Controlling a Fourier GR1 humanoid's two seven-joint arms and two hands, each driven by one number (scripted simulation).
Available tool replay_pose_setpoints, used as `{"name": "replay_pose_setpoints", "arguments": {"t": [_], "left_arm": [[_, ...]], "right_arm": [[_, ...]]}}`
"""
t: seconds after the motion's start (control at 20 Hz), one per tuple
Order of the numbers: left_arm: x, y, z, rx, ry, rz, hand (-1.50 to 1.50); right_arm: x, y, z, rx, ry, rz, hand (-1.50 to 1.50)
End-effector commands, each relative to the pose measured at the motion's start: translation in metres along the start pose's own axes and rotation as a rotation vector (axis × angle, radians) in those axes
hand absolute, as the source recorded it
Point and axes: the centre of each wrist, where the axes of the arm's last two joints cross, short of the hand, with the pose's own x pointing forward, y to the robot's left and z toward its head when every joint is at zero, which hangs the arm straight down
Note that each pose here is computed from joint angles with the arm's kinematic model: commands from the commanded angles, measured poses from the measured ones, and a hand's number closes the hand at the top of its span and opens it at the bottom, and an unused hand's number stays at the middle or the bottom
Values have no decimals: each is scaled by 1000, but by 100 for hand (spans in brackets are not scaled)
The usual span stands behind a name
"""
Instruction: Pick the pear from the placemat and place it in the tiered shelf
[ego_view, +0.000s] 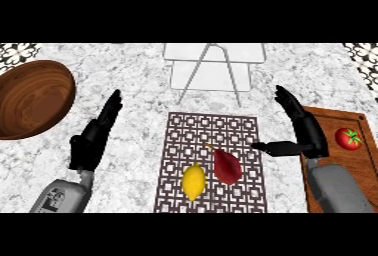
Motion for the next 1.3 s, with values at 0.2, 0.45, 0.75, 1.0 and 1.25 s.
{"name": "replay_pose_setpoints", "arguments": {"t": [0.2,0.45,0.75,1.0,1.25], "left_arm": [[-5,1,-2,-7,5,-10,0],[-10,-2,0,-8,0,-2,0],[-9,-4,2,-11,6,8,0],[-6,-13,-6,-10,7,-5,0],[0,19,-6,6,-2,-22,0]], "right_arm": [[80,-6,-13,236,50,218,-150],[121,10,-26,353,137,434,-150],[144,31,-13,525,234,725,-150],[180,63,-17,499,264,786,-150],[171,73,12,505,270,768,-150]]}}
